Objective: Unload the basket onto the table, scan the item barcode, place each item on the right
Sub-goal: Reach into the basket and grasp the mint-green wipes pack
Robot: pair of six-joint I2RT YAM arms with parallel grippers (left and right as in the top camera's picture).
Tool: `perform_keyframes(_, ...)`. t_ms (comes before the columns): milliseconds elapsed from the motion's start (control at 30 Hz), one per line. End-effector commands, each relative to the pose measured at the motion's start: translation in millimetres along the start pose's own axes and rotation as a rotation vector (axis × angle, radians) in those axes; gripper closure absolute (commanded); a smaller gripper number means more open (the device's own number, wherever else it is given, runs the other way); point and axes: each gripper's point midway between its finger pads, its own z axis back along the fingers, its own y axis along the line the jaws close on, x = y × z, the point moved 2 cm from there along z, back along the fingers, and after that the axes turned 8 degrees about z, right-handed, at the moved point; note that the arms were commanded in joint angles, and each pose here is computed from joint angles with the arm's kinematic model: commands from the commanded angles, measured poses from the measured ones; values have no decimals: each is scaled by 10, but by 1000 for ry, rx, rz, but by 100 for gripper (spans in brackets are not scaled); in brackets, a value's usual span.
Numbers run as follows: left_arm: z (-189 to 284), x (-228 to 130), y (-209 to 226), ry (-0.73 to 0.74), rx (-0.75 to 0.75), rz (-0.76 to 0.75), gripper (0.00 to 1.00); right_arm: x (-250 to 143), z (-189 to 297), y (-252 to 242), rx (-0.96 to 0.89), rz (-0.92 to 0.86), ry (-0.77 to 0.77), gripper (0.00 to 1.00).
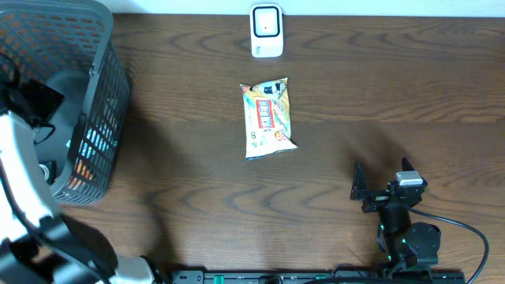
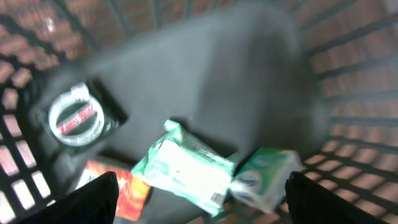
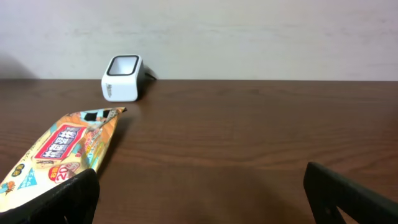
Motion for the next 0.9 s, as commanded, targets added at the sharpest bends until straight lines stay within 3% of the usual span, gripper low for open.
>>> perform_keyframes(0,-220,-88,76,65,65,76,16,-19,0,-26,-14,-8,8,1)
perform_keyframes(267,-598,-285,185,177,159,145,16,-19,0,-26,-14,-8,8,1)
perform_keyframes(467,-718,-493,71,305,93,188,16,-19,0,-26,-14,-8,8,1)
perform_keyframes(600,-792,-569,135,313,123,274,15,-19,0,-26,-14,-8,8,1)
perform_keyframes(867,-836,-590,175,304,140,300,14,-19,0,-26,-14,-8,8,1)
